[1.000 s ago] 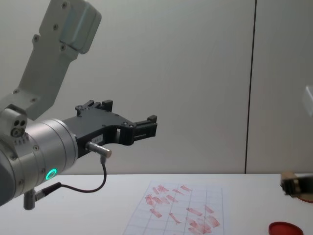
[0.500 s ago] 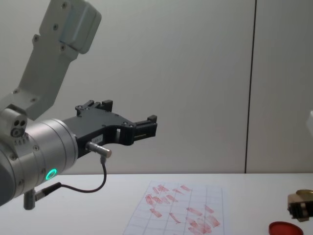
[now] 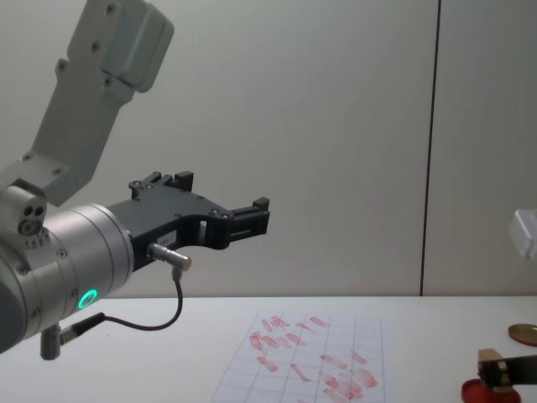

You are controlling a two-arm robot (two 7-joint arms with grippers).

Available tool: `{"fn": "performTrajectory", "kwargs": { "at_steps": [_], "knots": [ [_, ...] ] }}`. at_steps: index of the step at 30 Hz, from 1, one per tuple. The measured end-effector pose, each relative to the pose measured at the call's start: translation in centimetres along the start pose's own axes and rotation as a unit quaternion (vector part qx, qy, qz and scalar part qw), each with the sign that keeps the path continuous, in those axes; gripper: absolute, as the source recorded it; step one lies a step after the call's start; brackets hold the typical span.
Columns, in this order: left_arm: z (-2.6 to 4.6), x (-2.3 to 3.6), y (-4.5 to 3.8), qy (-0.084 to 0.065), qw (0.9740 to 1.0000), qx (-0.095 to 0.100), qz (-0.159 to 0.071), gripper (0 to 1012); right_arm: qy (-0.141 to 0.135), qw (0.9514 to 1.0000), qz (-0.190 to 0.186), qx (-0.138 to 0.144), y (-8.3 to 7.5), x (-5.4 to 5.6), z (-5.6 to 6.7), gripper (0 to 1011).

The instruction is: Use the one hand to pick up the stamp and affix it onto the A4 paper.

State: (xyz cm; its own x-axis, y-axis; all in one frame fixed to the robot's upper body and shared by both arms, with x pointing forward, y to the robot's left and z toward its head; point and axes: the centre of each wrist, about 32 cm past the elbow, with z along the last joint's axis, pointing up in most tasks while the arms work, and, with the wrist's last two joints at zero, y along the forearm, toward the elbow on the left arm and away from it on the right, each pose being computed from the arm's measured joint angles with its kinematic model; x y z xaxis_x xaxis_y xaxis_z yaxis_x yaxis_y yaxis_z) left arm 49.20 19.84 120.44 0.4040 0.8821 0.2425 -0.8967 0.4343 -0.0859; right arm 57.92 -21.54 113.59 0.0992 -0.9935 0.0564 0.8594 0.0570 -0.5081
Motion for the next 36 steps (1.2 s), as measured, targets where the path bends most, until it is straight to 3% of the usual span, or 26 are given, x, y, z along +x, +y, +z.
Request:
{"fn": "performTrajectory", "kwargs": {
  "at_steps": [6,7,20,28,36],
  "knots": [
    [0.00,0.00,0.00,0.000,1.0000,0.000,0.000,993,0.001,1.0000,0.001,-0.004,0.6,-0.2,0.0,298],
    [0.00,0.00,0.00,0.000,1.0000,0.000,0.000,993,0.001,1.0000,0.001,-0.005,0.7,-0.2,0.1,363],
    [0.00,0.00,0.00,0.000,1.0000,0.000,0.000,993,-0.001,1.0000,0.002,0.008,0.9,-0.4,0.5,761],
    [0.00,0.00,0.00,0.000,1.0000,0.000,0.000,993,-0.005,0.9989,0.005,0.046,-0.1,-0.5,1.5,991],
    [0.00,0.00,0.00,0.000,1.0000,0.000,0.000,993,-0.012,0.9949,0.009,0.100,-1.9,-0.3,2.3,1001]
  ]
}}
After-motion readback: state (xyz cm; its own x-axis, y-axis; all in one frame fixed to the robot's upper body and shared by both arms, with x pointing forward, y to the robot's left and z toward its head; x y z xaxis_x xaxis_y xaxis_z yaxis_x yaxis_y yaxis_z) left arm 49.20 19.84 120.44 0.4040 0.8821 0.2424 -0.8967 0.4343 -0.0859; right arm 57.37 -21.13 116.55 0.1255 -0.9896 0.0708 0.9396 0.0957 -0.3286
